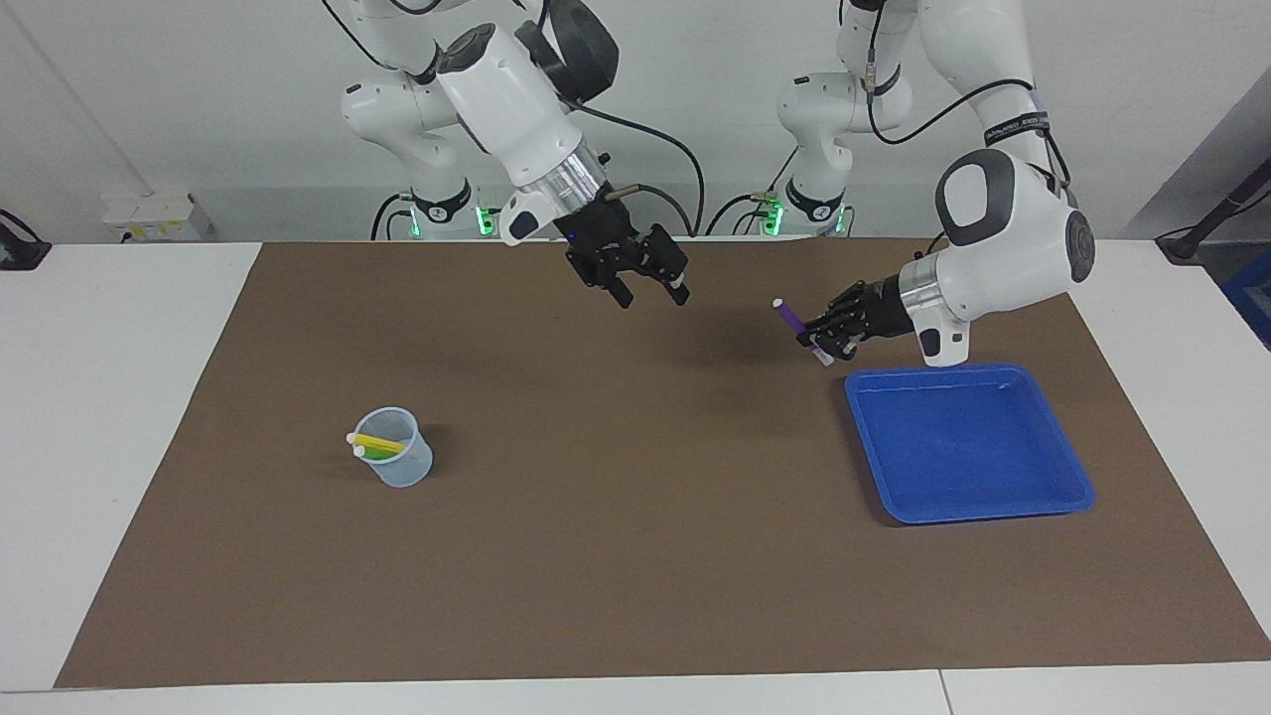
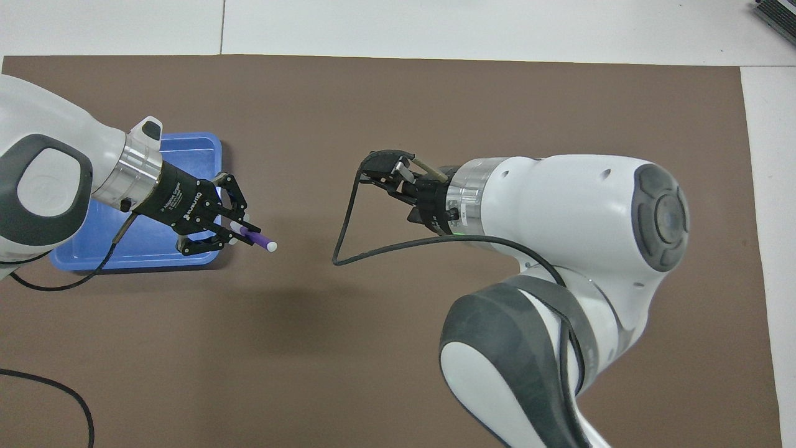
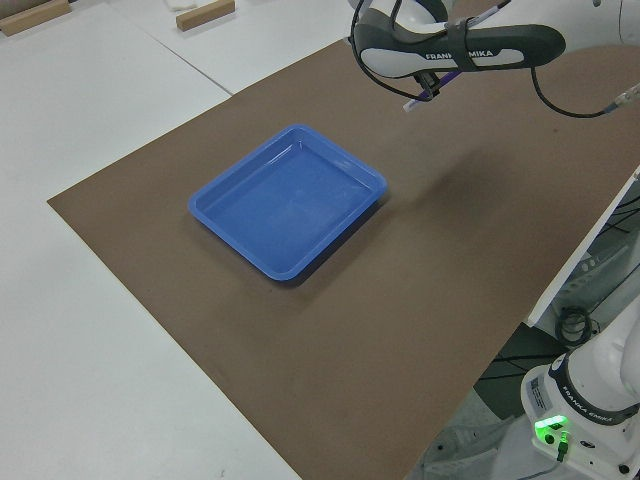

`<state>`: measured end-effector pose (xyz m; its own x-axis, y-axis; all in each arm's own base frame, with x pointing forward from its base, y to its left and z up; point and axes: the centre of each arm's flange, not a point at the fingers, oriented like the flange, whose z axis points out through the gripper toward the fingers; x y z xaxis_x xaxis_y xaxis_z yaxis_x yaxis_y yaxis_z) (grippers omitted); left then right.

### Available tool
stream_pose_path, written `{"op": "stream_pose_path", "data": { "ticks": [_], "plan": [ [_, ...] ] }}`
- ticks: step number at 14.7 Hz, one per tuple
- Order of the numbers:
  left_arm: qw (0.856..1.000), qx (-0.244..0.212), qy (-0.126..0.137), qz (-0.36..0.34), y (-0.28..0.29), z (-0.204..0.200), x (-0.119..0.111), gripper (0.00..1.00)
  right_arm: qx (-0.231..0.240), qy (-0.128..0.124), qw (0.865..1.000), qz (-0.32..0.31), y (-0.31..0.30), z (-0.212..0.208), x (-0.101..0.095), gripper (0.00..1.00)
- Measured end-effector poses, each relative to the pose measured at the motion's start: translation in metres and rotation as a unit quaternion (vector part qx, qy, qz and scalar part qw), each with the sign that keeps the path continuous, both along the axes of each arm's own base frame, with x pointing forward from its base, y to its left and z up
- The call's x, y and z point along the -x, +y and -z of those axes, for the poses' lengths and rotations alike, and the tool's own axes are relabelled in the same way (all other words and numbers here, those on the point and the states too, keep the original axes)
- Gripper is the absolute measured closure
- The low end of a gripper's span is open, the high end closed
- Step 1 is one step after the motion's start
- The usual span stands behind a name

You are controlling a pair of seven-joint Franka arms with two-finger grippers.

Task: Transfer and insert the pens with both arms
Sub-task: 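Lift the purple pen toward the right gripper while the right gripper approaches, then pass the purple pen from the left gripper to the right gripper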

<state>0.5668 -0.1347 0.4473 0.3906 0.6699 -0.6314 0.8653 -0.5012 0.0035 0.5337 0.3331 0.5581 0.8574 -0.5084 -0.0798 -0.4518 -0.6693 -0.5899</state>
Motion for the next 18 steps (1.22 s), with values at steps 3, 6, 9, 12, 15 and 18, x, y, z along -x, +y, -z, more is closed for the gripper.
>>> {"op": "stream_pose_path", "data": {
  "ticks": [3,6,9,12,15,18],
  "plan": [
    [0.998,0.039,0.025,-0.051,-0.02,-0.003,0.005,0.83,-0.022,-0.02,1.0,0.001,0.041,0.004,0.017,0.0],
    [0.995,0.042,0.035,-0.078,-0.054,-0.004,0.01,0.83,-0.022,-0.028,0.999,-0.026,0.079,0.026,0.033,0.0],
    [0.994,0.051,0.04,-0.092,-0.064,-0.006,0.01,0.83,0.004,-0.045,0.996,-0.078,0.079,0.041,0.033,0.0],
    [0.993,0.052,0.039,-0.097,-0.059,-0.007,0.009,0.83,0.032,-0.046,0.99,-0.128,0.062,0.049,0.025,0.0],
    [0.993,0.053,0.039,-0.095,-0.061,-0.008,0.01,0.83,0.041,-0.046,0.989,-0.137,0.046,0.05,0.016,0.02],
    [0.993,0.058,0.041,-0.096,-0.064,-0.008,0.01,0.83,0.04,-0.046,0.988,-0.14,0.049,0.049,0.018,0.15]
  ]
}}
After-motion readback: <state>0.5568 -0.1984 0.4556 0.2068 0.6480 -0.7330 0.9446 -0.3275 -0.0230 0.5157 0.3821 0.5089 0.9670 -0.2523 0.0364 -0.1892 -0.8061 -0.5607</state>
